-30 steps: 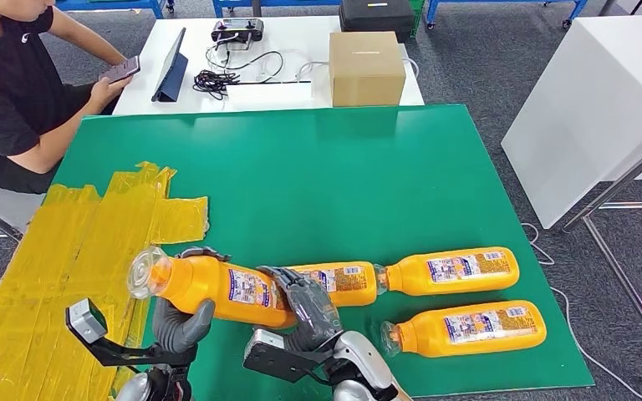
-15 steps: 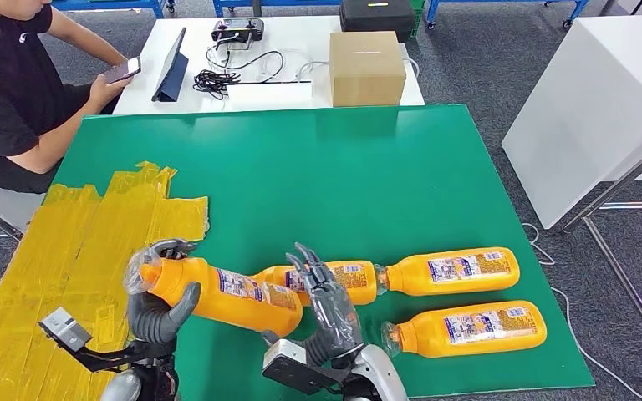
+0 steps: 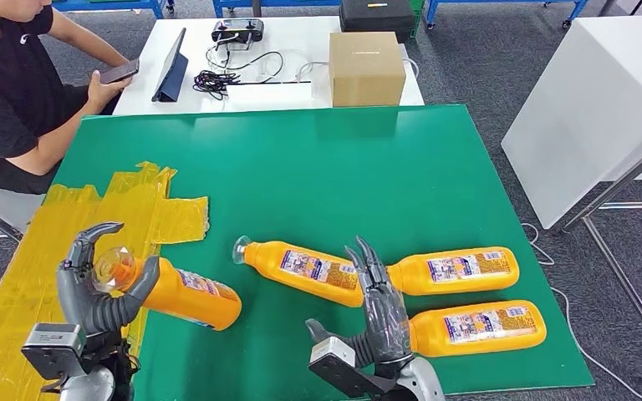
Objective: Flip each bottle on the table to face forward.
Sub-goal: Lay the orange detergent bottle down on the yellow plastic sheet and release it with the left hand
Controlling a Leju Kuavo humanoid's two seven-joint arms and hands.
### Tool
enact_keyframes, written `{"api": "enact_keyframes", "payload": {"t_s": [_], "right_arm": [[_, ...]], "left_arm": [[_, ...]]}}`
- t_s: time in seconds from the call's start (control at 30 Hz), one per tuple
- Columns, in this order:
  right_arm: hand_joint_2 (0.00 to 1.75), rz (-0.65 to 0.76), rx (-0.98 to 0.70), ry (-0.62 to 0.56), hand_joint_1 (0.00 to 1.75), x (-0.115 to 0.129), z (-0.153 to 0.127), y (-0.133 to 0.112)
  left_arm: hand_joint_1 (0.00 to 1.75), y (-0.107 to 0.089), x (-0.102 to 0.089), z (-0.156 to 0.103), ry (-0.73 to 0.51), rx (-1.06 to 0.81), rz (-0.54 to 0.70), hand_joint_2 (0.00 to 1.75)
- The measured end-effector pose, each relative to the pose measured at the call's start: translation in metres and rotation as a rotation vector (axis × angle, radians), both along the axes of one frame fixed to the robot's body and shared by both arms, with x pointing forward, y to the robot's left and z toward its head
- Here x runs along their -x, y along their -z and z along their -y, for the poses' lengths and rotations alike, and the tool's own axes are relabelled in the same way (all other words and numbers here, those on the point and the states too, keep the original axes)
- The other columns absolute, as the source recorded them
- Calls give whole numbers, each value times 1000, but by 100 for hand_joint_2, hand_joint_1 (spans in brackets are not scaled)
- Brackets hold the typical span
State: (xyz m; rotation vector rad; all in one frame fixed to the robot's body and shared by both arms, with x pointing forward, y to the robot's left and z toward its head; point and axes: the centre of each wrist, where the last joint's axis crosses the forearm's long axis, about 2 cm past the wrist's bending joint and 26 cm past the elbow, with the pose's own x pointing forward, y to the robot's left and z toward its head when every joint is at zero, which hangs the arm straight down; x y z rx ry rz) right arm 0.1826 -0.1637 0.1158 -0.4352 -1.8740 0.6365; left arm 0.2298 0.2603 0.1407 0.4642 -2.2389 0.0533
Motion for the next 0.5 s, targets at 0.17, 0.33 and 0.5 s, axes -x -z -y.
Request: {"api": "enact_keyframes", "payload": {"t_s": [0.17, 0.33, 0.5], "right_arm": [[175, -2, 5, 3, 0, 0, 3, 0], [175, -5, 10, 6, 0, 0, 5, 1], [175, -17, 19, 1, 0, 0, 5, 1]], "left_arm": [[175, -1, -1, -1, -19, -25, 1, 175], [175, -3, -2, -1, -43, -51, -1, 175], [137, -8, -6, -3, -175, -143, 0, 175]]}}
